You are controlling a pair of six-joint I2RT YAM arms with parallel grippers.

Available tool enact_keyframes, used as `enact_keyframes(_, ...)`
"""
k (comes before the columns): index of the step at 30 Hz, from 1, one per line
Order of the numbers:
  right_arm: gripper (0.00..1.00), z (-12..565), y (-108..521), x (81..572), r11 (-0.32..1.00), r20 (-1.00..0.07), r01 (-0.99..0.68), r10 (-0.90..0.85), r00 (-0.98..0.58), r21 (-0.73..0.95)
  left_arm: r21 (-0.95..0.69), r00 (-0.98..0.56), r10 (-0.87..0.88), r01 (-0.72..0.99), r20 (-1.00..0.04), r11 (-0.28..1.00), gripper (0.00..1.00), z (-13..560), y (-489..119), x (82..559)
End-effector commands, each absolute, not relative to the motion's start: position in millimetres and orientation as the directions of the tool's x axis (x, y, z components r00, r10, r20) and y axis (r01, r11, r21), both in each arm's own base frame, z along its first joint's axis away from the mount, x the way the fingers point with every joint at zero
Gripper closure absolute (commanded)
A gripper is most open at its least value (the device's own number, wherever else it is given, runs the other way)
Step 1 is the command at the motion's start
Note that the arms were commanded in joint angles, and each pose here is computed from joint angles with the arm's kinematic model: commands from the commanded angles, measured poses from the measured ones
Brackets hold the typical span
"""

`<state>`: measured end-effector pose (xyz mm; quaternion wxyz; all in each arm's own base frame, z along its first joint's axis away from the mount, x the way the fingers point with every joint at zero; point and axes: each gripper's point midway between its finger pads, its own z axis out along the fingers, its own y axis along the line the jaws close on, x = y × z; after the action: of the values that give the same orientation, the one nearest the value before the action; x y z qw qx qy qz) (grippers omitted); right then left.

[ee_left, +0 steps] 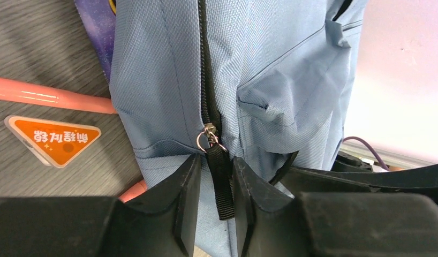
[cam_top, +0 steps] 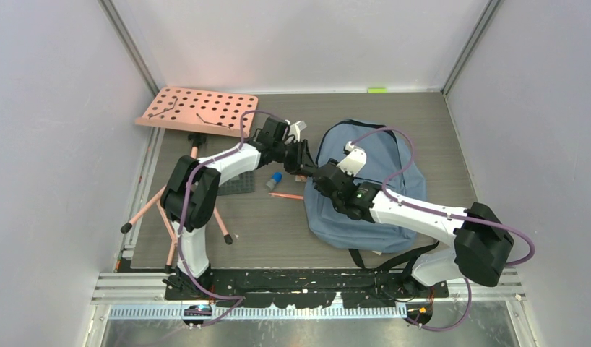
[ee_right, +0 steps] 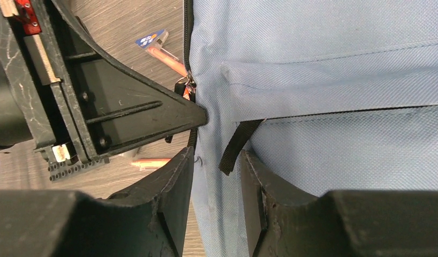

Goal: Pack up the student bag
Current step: Unzip the student bag at the center of the board.

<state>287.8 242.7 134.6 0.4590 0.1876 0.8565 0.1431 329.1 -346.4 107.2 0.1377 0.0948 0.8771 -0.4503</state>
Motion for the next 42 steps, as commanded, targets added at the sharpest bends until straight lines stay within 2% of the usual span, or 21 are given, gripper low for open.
enact_keyframes(1, 0.57, 138, 236, 295, 0.869, -0.757, 0.237, 0.494, -0.428, 0.434, -0.803, -0.935, 0.053, 0.329, -0.35, 0.497, 0.74, 125, -359, 328)
enact_keyframes(5, 0.57, 133, 228, 294, 0.876, -0.777, 0.262, 0.48, -0.406, 0.405, -0.802, -0.933, 0.05, 0.332, -0.355, 0.496, 0.83, 126, -358, 327)
enact_keyframes(18, 0.59, 132, 226, 303, 0.892, -0.813, 0.28, 0.441, -0.379, 0.354, -0.804, -0.935, 0.055, 0.332, -0.352, 0.493, 0.99, 123, -358, 326)
enact_keyframes(22, 0.66, 134, 226, 304, 0.897, -0.82, 0.277, 0.431, -0.376, 0.345, -0.803, -0.936, 0.055, 0.327, -0.347, 0.498, 1.0, 122, -358, 326)
enact_keyframes(28, 0.93, 138, 225, 304, 0.896, -0.821, 0.273, 0.433, -0.373, 0.349, -0.797, -0.94, 0.047, 0.311, -0.337, 0.517, 1.0, 118, -354, 328)
enact_keyframes(30, 0.98, 141, 224, 303, 0.897, -0.821, 0.27, 0.434, -0.372, 0.351, -0.795, -0.942, 0.041, 0.305, -0.333, 0.524, 1.0, 117, -351, 330)
enact_keyframes(37, 0.99, 169, 219, 296, 0.89, -0.816, 0.23, 0.454, -0.358, 0.394, -0.763, -0.939, 0.031, 0.296, -0.341, 0.574, 1.0, 110, -339, 337)
enact_keyframes(42, 1.0, 182, 221, 291, 0.892, -0.793, 0.169, 0.451, -0.411, 0.419, -0.741, -0.937, 0.039, 0.301, -0.348, 0.601, 1.0, 108, -335, 338)
